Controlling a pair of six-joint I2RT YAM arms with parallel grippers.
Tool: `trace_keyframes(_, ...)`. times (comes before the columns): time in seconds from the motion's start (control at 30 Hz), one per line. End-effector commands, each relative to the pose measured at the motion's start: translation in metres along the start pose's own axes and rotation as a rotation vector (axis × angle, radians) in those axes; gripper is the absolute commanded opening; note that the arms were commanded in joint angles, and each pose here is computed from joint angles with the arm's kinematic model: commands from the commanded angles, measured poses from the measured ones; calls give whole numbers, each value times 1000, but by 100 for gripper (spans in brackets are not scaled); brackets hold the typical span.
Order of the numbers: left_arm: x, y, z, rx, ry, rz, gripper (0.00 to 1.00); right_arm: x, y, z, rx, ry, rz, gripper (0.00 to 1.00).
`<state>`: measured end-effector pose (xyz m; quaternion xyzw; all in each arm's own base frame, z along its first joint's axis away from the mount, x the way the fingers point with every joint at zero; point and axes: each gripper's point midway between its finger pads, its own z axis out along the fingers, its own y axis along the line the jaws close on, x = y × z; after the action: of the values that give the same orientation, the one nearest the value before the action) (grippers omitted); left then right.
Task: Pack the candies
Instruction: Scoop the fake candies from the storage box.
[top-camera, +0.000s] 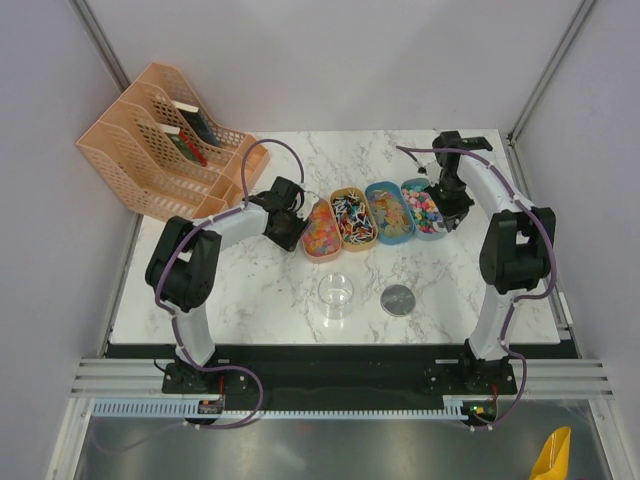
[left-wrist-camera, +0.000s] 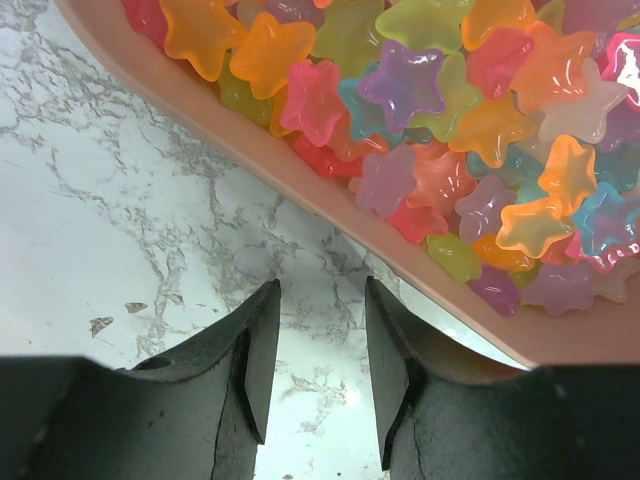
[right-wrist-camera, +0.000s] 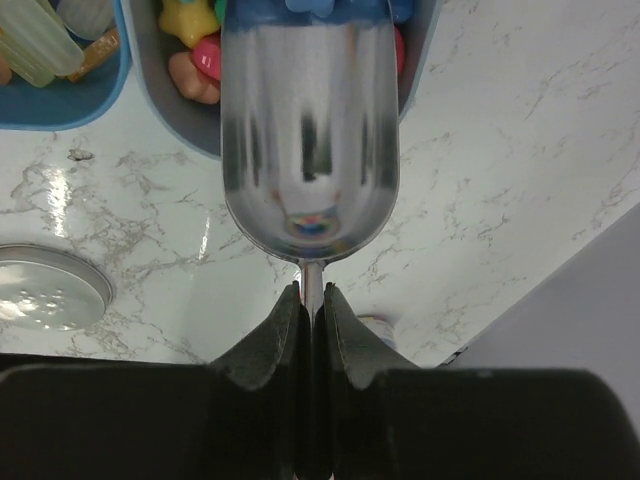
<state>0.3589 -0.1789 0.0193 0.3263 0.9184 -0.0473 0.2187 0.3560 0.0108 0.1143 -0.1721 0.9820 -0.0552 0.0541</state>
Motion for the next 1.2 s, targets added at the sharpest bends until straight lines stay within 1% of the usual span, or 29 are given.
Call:
trace_keyframes(0.0,-13,3,-11,-27,-53,-7,47,5,4,13,-14,64,-34,0)
trace_keyframes(0.23,-16,4,-11,-31,-61,-4,47,20,12,12,-45,112,-62,0)
trace_keyframes(0.57,-19,6,-13,-35,-63,10,47,-17,20,30,-68,85,-74,0)
trace_keyframes(0.93,-11,5,-17,-37,-42,9,47,-17,34,52,-134,119,-42,0)
trace_keyframes(0.97,-11,6,-17,-38,-42,9,47,-17,39,55,-164,122,-35,0)
trace_keyframes(1.17,-5,5,-18,-39,-26,13,47,-34,42,61,-182,89,-19,0)
